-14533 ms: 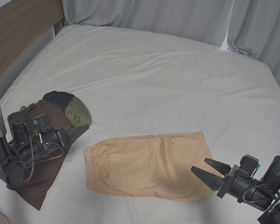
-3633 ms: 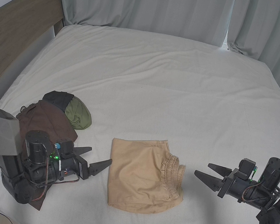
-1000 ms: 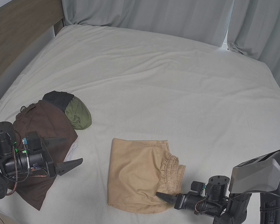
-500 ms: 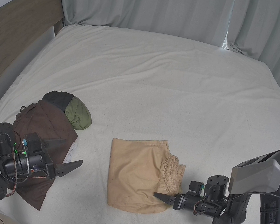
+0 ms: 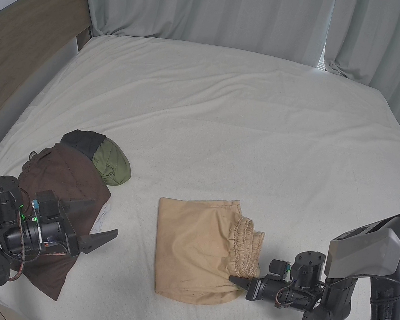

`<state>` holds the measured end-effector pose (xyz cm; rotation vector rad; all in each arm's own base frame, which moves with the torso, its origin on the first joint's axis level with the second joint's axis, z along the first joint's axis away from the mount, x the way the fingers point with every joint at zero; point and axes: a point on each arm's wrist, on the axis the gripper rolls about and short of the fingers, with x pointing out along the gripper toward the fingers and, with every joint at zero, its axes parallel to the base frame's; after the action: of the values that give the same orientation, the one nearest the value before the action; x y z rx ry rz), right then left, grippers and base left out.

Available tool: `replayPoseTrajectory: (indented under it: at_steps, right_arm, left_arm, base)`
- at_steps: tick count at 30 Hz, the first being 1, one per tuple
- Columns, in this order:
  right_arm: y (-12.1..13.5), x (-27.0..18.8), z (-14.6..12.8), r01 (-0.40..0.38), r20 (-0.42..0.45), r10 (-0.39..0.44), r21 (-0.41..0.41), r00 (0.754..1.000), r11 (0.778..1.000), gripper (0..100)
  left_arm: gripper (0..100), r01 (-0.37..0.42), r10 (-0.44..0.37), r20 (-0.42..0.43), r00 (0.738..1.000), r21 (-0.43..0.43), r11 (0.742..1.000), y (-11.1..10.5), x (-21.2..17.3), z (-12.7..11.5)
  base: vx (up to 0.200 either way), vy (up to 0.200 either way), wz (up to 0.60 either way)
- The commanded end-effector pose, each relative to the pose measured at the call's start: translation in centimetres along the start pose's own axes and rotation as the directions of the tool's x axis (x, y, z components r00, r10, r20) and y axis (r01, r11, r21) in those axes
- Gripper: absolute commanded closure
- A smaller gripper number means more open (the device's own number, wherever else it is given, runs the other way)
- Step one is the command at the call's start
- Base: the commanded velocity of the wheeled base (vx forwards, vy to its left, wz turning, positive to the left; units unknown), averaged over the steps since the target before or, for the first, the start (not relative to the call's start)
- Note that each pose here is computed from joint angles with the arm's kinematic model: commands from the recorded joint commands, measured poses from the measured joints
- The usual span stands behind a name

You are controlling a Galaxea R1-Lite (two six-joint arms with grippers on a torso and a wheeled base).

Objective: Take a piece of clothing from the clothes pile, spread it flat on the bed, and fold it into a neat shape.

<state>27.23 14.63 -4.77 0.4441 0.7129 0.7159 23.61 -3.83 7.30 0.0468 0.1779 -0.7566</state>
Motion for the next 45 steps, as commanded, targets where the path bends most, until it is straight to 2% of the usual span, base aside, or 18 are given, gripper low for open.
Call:
replayPoseTrajectory:
  at_steps: [1, 6, 10, 21, 30, 45]
  right_arm:
    - [0.1, 0.0, -0.1, -0.002, -0.002, 0.002, -0.001, 1.000, 1.000, 100]
    - [0.4, -0.1, 0.1, -0.010, 0.002, 0.011, -0.008, 1.000, 1.000, 100]
    - [1.6, -0.7, 1.3, -0.038, 0.041, 0.039, -0.032, 0.998, 0.999, 100]
    - [6.5, -3.3, 3.3, -0.145, 0.107, 0.158, -0.120, 0.982, 0.982, 100]
    - [7.7, -4.0, 4.2, -0.176, 0.141, 0.197, -0.151, 0.970, 0.973, 100]
    - [10.6, -4.6, 7.3, -0.253, 0.239, 0.312, -0.247, 0.920, 0.936, 100]
  left_arm:
    - [0, 0.001, -0.001, -0.004, 1.000, -0.003, 1.000, 0.0, 0.0, -0.1]
    - [0, 0.000, 0.000, -0.001, 1.000, -0.001, 1.000, 0.0, 0.0, 0.0]
    - [0, 0.000, 0.000, 0.000, 1.000, 0.000, 1.000, 0.0, 0.0, 0.0]
    - [0, 0.001, -0.001, 0.005, 1.000, 0.004, 1.000, -0.1, -0.1, 0.1]
    - [0, 0.006, -0.006, -0.003, 1.000, -0.001, 1.000, -0.3, -0.1, 0.0]
    - [0, 0.008, -0.008, -0.002, 1.000, 0.000, 1.000, -0.3, -0.1, 0.0]
  base:
    - [0.000, 0.000, 0.00]
    - [0.000, 0.000, 0.00]
    - [0.000, 0.000, 0.00]
    - [0.000, 0.000, 0.00]
    - [0.000, 0.000, 0.00]
    - [0.000, 0.000, 0.00]
